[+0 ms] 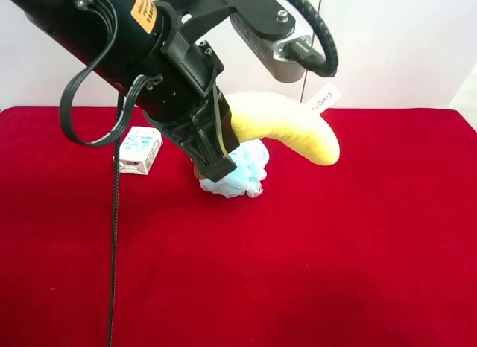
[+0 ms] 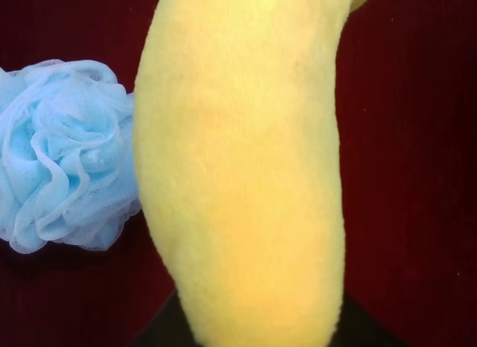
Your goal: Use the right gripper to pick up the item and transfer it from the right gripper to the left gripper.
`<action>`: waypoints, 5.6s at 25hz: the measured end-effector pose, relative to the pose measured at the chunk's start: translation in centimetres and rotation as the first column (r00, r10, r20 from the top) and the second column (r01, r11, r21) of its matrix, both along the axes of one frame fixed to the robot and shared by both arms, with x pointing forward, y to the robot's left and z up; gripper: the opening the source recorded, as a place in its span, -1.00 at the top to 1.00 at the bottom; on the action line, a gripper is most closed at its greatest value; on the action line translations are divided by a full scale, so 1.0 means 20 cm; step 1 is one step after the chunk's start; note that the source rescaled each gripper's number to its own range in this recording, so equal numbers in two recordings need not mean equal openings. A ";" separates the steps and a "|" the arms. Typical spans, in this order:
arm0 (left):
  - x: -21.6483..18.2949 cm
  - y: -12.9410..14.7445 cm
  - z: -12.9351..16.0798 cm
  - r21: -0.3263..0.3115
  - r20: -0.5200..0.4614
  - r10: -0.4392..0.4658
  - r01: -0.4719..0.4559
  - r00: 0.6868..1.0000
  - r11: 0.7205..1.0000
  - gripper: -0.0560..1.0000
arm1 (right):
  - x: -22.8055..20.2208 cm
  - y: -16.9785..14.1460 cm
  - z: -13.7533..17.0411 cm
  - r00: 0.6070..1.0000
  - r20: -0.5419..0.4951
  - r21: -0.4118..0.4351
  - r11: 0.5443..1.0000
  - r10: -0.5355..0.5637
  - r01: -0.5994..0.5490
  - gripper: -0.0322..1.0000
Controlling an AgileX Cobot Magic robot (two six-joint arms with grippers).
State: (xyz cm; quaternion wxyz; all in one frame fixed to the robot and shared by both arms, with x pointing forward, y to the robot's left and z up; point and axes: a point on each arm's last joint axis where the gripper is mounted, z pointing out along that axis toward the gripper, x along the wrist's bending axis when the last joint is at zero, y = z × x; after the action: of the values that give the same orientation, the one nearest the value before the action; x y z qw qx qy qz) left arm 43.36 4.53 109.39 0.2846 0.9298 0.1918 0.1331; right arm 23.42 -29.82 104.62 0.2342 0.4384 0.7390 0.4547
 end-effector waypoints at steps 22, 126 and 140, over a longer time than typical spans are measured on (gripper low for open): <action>0.08 0.61 -0.28 0.093 -0.102 0.401 -0.392 0.910 0.915 0.88 | 0.01 0.01 0.00 0.881 0.000 0.000 0.881 -0.474 0.474 -1.00; -1.01 1.26 -0.19 -0.468 0.094 0.862 -0.742 0.497 0.479 -1.00 | 0.01 0.01 0.00 0.850 0.001 0.001 0.850 -0.527 0.527 -1.00; -1.01 1.26 -0.19 -0.468 0.094 0.862 -0.742 0.497 0.479 -1.00 | 0.01 0.01 0.00 0.850 0.001 0.001 0.850 -0.527 0.527 -1.00</action>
State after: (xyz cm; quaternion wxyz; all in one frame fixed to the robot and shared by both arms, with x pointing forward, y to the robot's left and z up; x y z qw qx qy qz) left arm 23.14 29.76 105.49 0.3817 0.6198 0.5827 0.3614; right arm 23.59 -29.61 104.63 0.3501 0.6238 0.5906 0.3736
